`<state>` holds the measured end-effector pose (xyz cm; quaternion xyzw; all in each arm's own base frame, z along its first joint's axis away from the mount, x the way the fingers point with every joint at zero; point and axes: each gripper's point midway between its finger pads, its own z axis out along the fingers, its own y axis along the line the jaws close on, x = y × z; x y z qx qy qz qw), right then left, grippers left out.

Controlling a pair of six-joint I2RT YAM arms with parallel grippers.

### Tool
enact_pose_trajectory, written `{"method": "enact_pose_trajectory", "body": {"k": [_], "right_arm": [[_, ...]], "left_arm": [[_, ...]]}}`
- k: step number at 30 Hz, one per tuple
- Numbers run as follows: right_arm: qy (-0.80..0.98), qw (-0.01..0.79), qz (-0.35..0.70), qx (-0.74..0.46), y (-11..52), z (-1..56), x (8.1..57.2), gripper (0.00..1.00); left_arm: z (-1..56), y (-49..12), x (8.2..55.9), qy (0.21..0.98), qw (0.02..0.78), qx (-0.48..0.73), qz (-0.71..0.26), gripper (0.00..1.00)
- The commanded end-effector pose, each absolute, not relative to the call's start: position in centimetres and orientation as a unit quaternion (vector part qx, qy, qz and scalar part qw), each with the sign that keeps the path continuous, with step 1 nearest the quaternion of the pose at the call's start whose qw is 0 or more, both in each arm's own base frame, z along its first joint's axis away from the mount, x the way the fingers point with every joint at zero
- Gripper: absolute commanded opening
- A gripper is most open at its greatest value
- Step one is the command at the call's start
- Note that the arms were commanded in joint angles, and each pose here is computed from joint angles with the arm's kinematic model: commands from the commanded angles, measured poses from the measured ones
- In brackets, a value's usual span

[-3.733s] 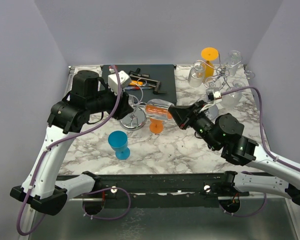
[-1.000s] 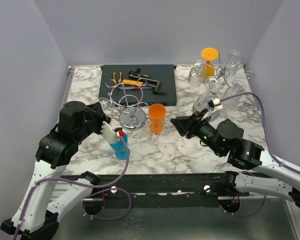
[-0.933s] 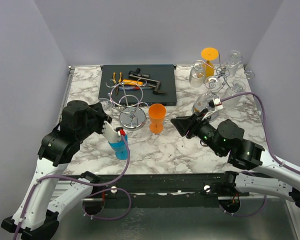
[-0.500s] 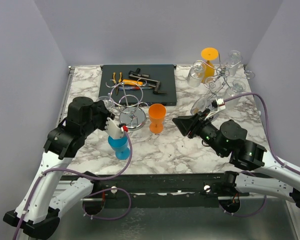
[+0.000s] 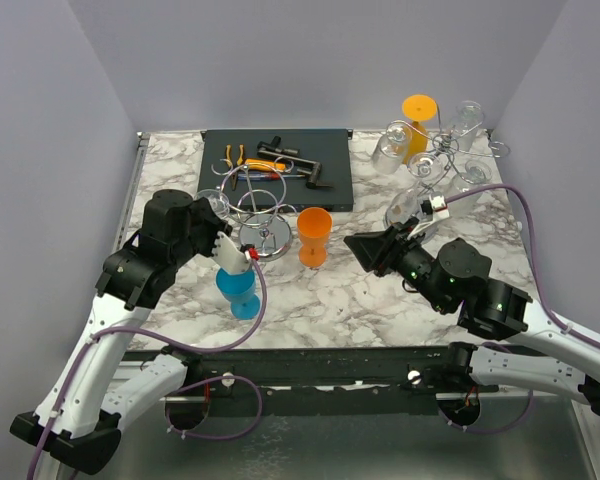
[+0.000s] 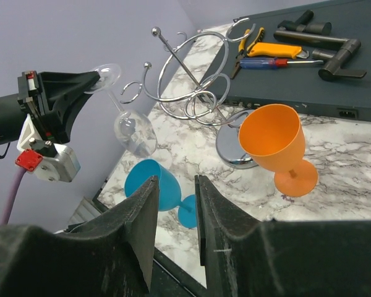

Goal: Place the wine glass upside down on the wine glass rack
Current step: Turn the wine glass upside down at the wine rack.

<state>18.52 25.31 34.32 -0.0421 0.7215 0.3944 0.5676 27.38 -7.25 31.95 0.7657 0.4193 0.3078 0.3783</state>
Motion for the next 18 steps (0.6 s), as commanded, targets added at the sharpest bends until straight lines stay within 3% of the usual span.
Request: {"method": "enact_pose_trajectory", "body": {"k": [1, 18], "right_arm": [[0.719, 0.573, 0.393, -0.027, 24.8, 35.3, 18.7, 0.35], [0.717, 0.575, 0.393, -0.018, 24.1, 35.0, 18.6, 0.33]], "left_arm": [[33.1, -6.9, 28.3, 0.410, 0.382, 0.757, 0.337, 0.00], [32.1, -8.1, 30.0, 0.394, 0.387, 0.764, 0.332, 0.00]]}}
